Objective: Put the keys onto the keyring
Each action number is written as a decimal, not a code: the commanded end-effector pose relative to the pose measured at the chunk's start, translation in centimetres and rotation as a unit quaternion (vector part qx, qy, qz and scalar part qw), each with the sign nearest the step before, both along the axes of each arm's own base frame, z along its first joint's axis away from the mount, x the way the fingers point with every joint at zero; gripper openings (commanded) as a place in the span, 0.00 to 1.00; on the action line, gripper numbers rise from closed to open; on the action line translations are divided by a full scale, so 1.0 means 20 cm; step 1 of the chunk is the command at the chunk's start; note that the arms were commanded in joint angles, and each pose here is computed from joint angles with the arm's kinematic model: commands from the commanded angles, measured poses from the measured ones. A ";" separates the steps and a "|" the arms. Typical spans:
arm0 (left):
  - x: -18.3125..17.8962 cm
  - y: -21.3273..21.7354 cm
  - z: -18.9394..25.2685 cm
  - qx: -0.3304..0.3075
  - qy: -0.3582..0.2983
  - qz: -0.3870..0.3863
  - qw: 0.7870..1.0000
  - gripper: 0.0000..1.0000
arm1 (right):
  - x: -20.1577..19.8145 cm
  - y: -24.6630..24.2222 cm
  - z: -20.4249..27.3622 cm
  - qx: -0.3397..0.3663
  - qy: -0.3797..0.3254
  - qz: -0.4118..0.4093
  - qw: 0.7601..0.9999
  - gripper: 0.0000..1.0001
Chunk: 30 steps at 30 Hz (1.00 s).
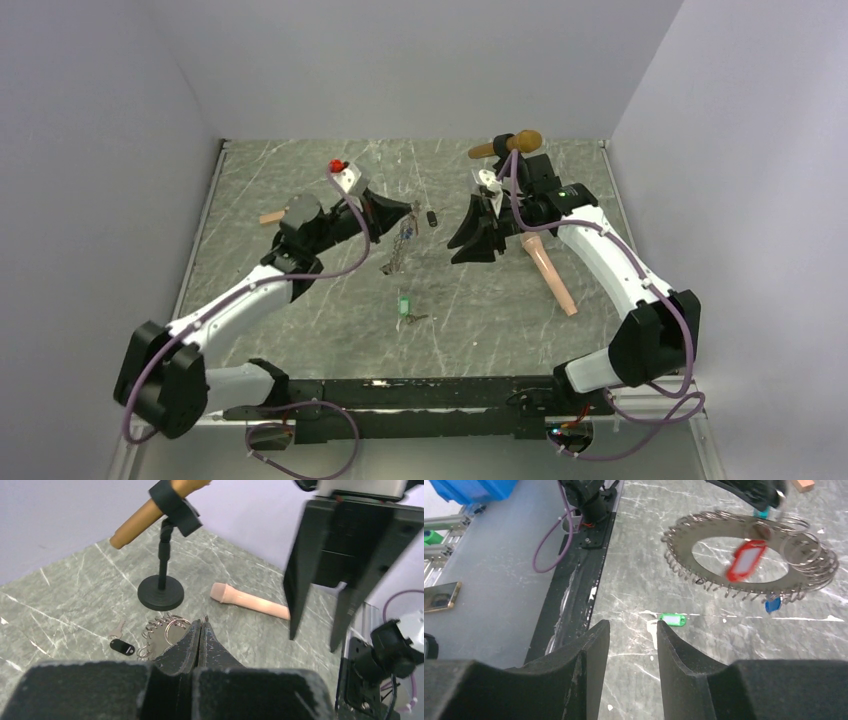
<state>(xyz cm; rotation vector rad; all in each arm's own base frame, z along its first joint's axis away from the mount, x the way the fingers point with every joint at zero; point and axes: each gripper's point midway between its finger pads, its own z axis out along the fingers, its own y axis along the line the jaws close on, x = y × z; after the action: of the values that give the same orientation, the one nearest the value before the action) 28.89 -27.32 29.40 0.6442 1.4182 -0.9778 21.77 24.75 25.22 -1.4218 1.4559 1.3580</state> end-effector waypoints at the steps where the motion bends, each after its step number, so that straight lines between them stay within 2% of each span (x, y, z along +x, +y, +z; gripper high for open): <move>1: 0.17 -0.02 0.15 -0.060 -0.001 0.021 0.998 0.00 | 0.02 -0.03 0.05 0.010 -0.039 -0.013 0.999 0.44; 5: 0.33 0.00 0.06 -0.094 0.029 0.026 0.995 0.00 | 0.03 -0.05 0.04 0.008 -0.044 -0.020 0.999 0.45; 8: 0.46 0.11 -0.04 -0.108 0.047 0.059 0.991 0.00 | 0.03 -0.05 0.03 0.006 -0.043 -0.022 0.999 0.45; 15: 0.87 0.65 -0.18 -0.102 0.066 0.204 0.971 0.00 | 0.04 -0.05 0.02 0.003 -0.042 -0.021 0.999 0.45; 19: 1.05 0.95 -0.39 -0.067 0.126 0.270 0.952 0.00 | 0.05 -0.06 0.01 0.001 -0.045 -0.025 0.999 0.45; 25: 1.06 1.22 -0.70 -0.008 0.220 0.332 0.917 0.00 | 0.05 -0.07 0.01 0.003 -0.043 -0.026 0.999 0.46; 30: 1.01 1.35 -0.79 0.011 0.250 0.359 0.899 0.00 | 0.05 -0.07 0.01 0.004 -0.043 -0.026 0.999 0.46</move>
<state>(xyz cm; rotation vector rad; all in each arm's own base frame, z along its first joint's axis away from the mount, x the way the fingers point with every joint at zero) 50.00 -1.93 15.22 -0.1463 1.8258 -0.5944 22.64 23.39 24.74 -1.3914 1.4877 1.2822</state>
